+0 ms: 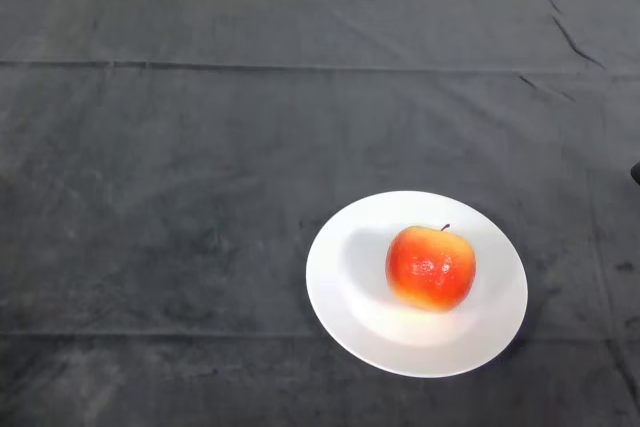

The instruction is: Move the apple to the plate

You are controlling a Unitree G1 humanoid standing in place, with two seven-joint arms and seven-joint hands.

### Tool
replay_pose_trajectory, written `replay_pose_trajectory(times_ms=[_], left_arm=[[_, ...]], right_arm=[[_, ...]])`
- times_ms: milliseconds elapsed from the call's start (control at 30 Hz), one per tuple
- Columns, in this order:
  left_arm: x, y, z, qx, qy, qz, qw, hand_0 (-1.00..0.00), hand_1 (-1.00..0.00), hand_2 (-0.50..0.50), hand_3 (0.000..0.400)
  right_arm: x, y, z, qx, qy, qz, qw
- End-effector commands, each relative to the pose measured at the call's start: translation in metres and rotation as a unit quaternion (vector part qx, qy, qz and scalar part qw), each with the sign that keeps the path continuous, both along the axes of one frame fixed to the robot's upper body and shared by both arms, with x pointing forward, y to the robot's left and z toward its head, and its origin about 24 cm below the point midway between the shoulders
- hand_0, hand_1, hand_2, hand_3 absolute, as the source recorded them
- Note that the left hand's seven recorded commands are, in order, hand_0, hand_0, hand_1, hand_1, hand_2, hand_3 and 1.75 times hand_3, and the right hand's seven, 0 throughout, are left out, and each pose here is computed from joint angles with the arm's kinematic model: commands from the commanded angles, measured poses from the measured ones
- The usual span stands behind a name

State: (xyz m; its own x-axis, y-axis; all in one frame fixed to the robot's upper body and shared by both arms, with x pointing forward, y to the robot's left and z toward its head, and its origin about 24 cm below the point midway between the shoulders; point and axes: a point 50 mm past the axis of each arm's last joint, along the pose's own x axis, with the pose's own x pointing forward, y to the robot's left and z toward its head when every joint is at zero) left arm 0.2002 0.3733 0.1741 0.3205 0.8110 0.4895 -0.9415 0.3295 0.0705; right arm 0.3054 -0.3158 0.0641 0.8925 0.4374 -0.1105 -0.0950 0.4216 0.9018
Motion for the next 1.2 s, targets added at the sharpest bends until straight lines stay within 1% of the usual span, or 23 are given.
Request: replay_pose_trajectory(times_ms=[33,1200], left_arm=[[-0.0052,0.0084,0.0026,0.01,0.003,0.032,0.999,0.0,0.0,0.0,0.0],[-0.0026,0.0063,0.0021,0.008,0.01,0.021,1.0,0.0,0.0,0.0,0.0]], right_arm=[[0.0018,-0.0119,0.0167,-0.009,-0.016,-0.0131,0.9997],[0.0017,-0.0119,0.0167,-0.009,-0.016,-0.0129,0.9997]])
